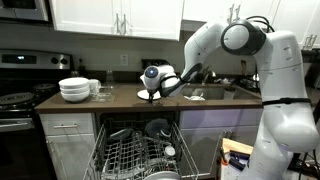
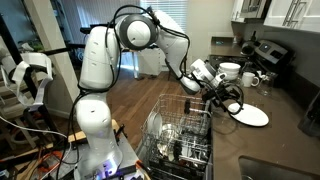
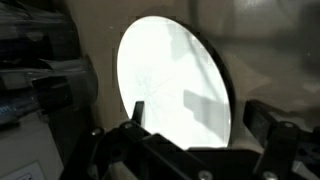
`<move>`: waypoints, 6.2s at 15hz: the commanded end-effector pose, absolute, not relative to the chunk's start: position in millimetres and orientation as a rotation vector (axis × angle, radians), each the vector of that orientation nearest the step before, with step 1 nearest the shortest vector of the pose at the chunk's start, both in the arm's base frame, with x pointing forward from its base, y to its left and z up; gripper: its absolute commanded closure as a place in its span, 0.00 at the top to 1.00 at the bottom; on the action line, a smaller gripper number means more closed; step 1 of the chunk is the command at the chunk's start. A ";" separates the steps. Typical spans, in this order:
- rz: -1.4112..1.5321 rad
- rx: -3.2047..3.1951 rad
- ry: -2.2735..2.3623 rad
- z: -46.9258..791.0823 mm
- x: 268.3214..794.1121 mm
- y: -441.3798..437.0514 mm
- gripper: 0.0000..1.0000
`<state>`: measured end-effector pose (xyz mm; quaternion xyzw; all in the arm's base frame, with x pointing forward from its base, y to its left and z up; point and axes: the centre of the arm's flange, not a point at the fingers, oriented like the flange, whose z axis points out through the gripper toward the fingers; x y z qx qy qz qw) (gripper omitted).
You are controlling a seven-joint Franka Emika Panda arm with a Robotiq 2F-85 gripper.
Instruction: Take the plate from the counter and put it in the dishwasher
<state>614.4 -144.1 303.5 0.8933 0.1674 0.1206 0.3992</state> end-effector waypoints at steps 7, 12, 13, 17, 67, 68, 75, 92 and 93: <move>0.338 2.208 0.398 286.0 630.8 -159.9 0.63; 0.326 2.215 0.398 288.2 630.6 -159.1 0.61; 0.325 2.213 0.398 289.2 630.3 -159.0 0.58; 0.326 2.213 0.399 290.4 629.8 -160.0 0.42; 0.317 1.926 0.436 318.7 586.0 -97.7 0.02; 0.320 1.927 0.437 321.0 583.4 -94.4 0.02; 0.360 1.935 0.464 338.3 561.6 -67.5 0.02; 0.359 1.940 0.564 322.2 545.2 -35.0 0.02; 0.363 1.931 0.572 321.0 543.2 -31.6 0.02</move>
